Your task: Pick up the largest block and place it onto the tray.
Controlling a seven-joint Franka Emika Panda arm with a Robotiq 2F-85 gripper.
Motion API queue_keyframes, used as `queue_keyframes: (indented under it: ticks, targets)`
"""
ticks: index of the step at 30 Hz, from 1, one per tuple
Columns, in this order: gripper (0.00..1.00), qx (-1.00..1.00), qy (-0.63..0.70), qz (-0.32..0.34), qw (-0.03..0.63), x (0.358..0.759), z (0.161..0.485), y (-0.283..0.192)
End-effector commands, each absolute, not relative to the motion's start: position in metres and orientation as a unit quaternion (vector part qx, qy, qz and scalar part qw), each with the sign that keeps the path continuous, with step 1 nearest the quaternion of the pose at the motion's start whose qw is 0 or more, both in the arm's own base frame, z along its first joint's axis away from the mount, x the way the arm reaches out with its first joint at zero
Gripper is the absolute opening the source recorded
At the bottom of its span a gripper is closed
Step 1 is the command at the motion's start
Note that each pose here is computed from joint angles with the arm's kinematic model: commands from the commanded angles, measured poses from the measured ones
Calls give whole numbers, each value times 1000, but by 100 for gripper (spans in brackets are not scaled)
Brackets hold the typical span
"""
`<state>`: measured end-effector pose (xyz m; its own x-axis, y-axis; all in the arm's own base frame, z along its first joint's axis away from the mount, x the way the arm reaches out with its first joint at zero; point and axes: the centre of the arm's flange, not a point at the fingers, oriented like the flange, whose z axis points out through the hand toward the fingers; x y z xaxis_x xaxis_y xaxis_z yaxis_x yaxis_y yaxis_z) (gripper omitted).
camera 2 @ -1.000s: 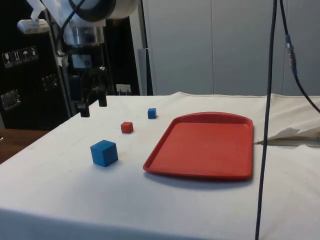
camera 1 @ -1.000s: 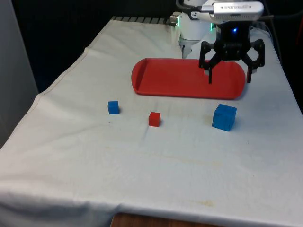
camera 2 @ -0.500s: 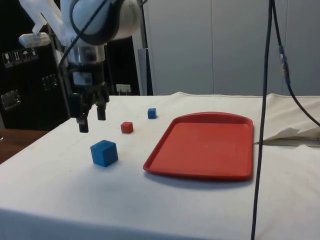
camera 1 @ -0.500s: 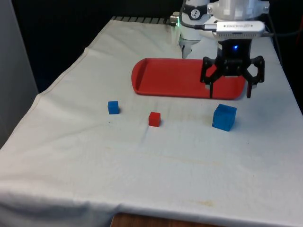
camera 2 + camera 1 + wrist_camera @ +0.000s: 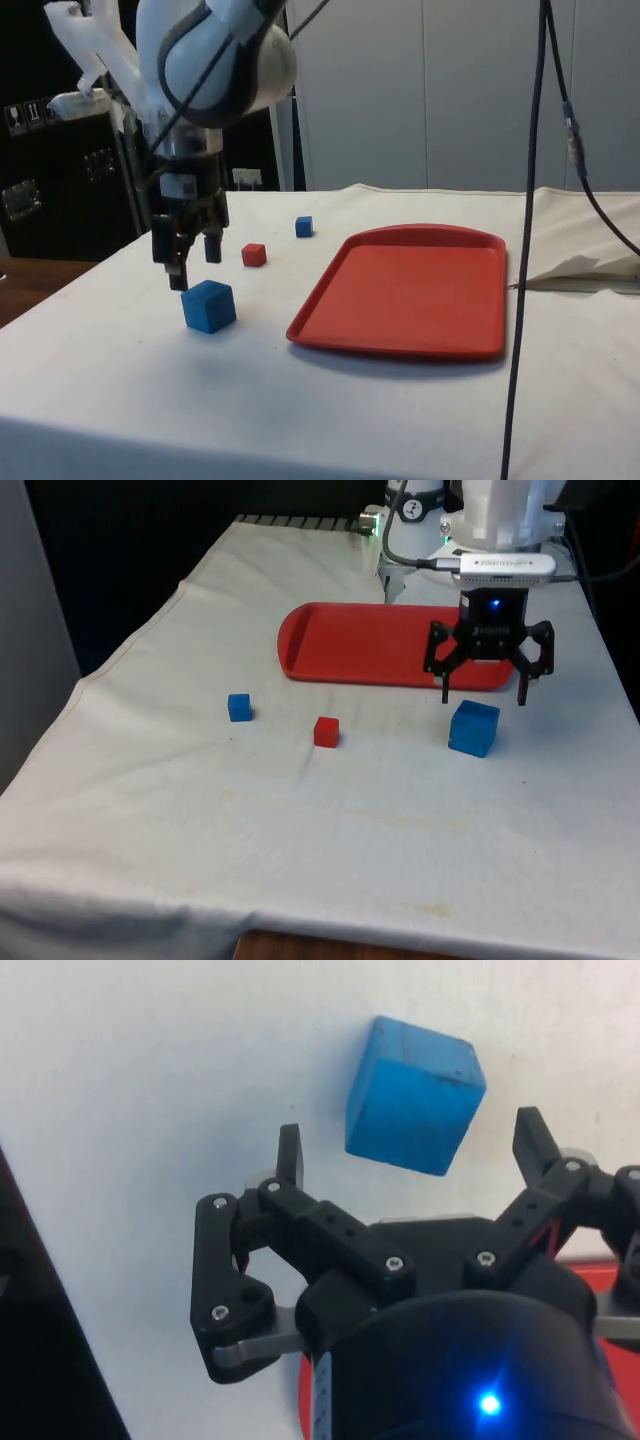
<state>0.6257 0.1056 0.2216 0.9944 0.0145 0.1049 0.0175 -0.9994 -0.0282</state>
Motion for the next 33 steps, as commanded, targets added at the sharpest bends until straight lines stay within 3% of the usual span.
queue_keyframes:
  ticks: [1, 17, 18, 19, 25, 26, 33]
  targets:
    - [100, -998, -6, -57, 15, 625, 217, 108]
    - [100, -998, 7, -69, 5, 623, 181, 108]
    - [93, -998, 8, -70, 5, 623, 180, 108]
    - [73, -997, 9, -71, 4, 623, 178, 108]
    - [4, -998, 8, -68, 0, 622, 176, 107]
    - [0, -997, 11, -72, 3, 624, 175, 108]
    - [0, -997, 11, -72, 2, 623, 174, 107]
